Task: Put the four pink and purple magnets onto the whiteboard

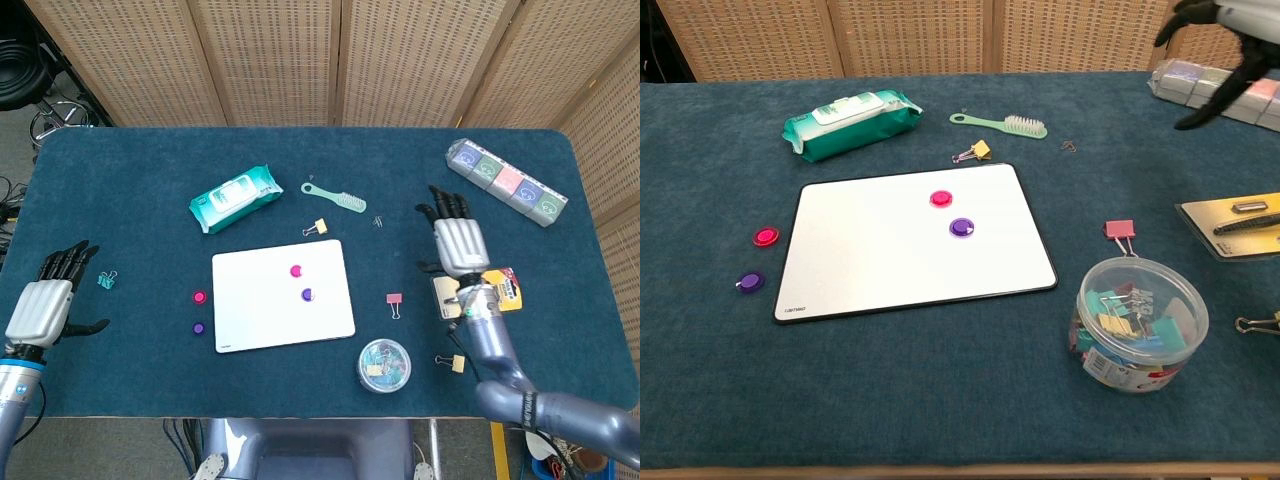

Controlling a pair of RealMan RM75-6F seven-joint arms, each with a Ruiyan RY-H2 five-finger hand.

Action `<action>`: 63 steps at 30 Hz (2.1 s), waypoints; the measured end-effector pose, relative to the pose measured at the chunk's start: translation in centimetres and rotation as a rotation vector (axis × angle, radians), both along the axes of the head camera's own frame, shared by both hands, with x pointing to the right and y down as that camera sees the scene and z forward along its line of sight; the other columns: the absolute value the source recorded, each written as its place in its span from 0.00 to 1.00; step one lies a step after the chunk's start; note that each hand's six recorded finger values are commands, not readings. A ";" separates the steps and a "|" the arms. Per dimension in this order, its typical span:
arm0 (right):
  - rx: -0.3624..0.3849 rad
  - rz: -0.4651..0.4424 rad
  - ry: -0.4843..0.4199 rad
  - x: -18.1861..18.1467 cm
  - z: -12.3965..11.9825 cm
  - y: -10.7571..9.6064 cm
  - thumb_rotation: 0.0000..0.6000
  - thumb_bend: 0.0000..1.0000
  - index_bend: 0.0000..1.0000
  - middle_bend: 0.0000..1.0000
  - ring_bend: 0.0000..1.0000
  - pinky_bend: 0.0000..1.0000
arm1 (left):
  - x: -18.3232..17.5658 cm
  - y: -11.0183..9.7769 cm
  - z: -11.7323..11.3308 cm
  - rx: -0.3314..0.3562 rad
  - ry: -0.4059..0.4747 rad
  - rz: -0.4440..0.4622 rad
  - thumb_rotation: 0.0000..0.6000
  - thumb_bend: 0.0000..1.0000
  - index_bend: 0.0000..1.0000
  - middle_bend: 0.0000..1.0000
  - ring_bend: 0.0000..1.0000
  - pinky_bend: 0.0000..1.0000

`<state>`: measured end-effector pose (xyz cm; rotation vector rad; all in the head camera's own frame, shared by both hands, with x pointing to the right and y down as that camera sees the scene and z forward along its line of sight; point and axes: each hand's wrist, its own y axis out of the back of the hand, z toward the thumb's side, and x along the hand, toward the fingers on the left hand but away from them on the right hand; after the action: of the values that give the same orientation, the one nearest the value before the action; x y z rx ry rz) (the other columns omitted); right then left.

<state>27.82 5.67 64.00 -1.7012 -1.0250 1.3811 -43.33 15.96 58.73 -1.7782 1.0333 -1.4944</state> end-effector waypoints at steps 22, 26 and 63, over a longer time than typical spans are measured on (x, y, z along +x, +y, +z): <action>-0.029 0.221 0.036 13.8 -5.3 12.0 1.00 0.05 0.21 0.00 0.00 0.00 | 6.2 -1.7 7.4 -0.154 0.016 0.072 1.00 0.16 0.16 0.00 0.00 0.00; -0.038 0.243 0.012 14.3 -5.4 12.5 1.00 0.05 0.21 0.00 0.00 0.00 | 7.0 -2.0 8.4 -0.181 0.022 0.072 1.00 0.21 0.20 0.00 0.00 0.00; -0.066 0.297 -0.040 15.9 -5.7 12.4 1.00 0.05 0.25 0.00 0.00 0.00 | 12.7 -1.2 14.0 -0.281 0.022 0.105 1.00 0.29 0.40 0.00 0.00 0.00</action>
<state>43.76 18.04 58.31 -1.6787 -1.3097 1.5867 -30.67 14.75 72.71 -2.0114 0.7552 -1.6205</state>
